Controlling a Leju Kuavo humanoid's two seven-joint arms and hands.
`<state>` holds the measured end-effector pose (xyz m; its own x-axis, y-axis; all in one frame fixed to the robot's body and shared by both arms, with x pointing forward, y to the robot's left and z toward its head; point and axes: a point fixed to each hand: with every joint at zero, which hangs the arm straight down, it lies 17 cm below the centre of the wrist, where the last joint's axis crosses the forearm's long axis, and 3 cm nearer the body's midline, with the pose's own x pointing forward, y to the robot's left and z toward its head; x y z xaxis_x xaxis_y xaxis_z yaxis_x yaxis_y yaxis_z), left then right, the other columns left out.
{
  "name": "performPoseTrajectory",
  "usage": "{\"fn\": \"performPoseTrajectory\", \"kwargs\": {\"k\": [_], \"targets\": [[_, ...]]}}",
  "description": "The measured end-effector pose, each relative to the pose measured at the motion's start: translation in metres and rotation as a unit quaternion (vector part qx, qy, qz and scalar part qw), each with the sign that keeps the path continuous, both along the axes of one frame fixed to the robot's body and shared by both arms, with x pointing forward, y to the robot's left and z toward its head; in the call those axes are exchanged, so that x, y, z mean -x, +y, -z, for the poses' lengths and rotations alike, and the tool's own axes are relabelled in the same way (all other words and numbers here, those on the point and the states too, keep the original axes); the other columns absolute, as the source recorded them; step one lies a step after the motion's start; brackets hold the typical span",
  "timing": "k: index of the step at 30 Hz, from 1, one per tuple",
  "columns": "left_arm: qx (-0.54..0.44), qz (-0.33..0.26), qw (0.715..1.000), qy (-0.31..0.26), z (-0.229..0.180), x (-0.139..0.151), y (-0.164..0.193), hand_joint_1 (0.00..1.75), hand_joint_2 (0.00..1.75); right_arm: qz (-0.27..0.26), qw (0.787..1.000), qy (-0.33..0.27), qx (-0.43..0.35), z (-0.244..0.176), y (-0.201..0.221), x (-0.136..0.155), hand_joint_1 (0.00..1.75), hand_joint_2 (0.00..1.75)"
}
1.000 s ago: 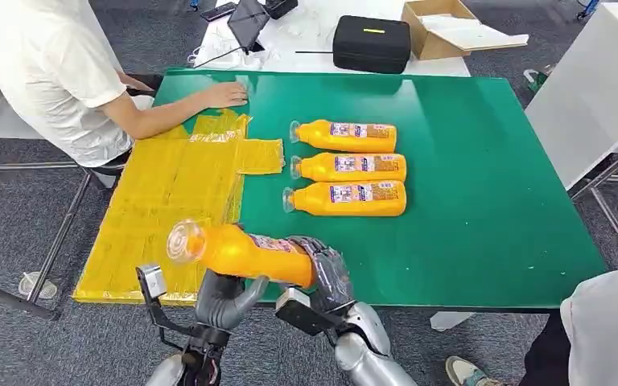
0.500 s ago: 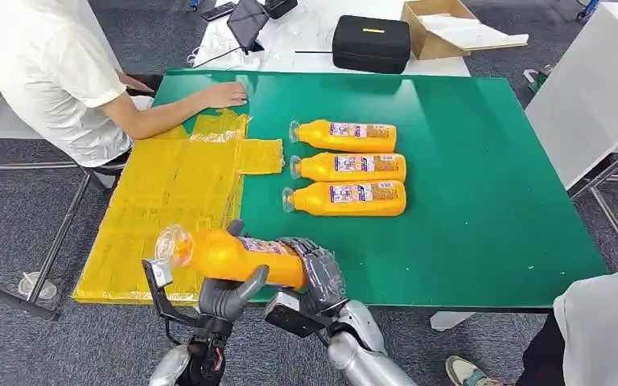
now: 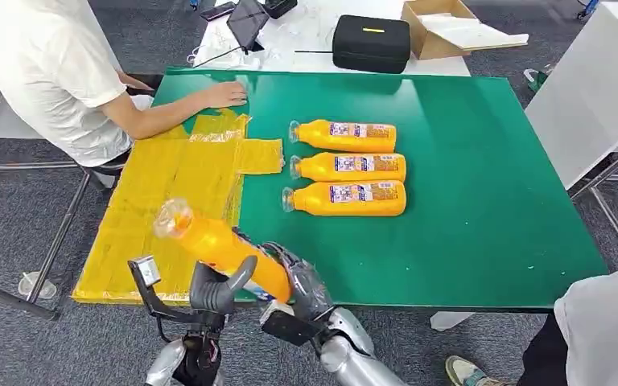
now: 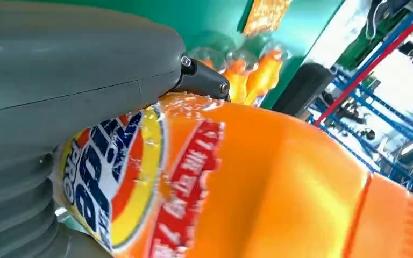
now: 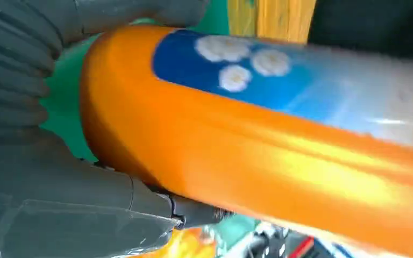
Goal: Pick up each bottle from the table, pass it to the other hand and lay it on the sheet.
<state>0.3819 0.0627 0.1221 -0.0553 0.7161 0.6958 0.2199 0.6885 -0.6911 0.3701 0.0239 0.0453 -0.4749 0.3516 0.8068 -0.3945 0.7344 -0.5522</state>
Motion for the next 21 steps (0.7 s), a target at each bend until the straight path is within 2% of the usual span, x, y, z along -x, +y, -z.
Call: {"fn": "performPoseTrajectory", "kwargs": {"k": [3, 4, 10, 15, 21], "targets": [[-0.001, -0.003, 1.000, 0.001, 0.001, -0.001, 0.002, 1.75, 1.75, -0.005, 1.000, 0.010, -0.005, 0.002, 0.003, 0.002, 0.00, 1.75], [-0.003, -0.007, 1.000, 0.003, 0.001, -0.002, 0.003, 1.75, 1.75, -0.008, 1.000, 0.019, -0.010, 0.003, 0.004, 0.004, 0.00, 0.00], [-0.039, -0.052, 0.998, 0.008, 0.003, -0.006, 0.021, 1.75, 1.75, -0.029, 0.997, 0.065, -0.025, 0.018, 0.015, 0.022, 0.00, 0.00], [-0.174, -0.144, 0.974, -0.009, 0.001, -0.014, 0.046, 1.75, 1.75, -0.035, 0.995, 0.082, -0.032, 0.026, 0.019, 0.038, 0.00, 0.00], [-0.214, -0.171, 0.962, -0.017, -0.003, -0.018, 0.054, 1.75, 1.75, -0.036, 0.995, 0.088, -0.036, 0.031, 0.021, 0.049, 0.00, 0.00]]}}
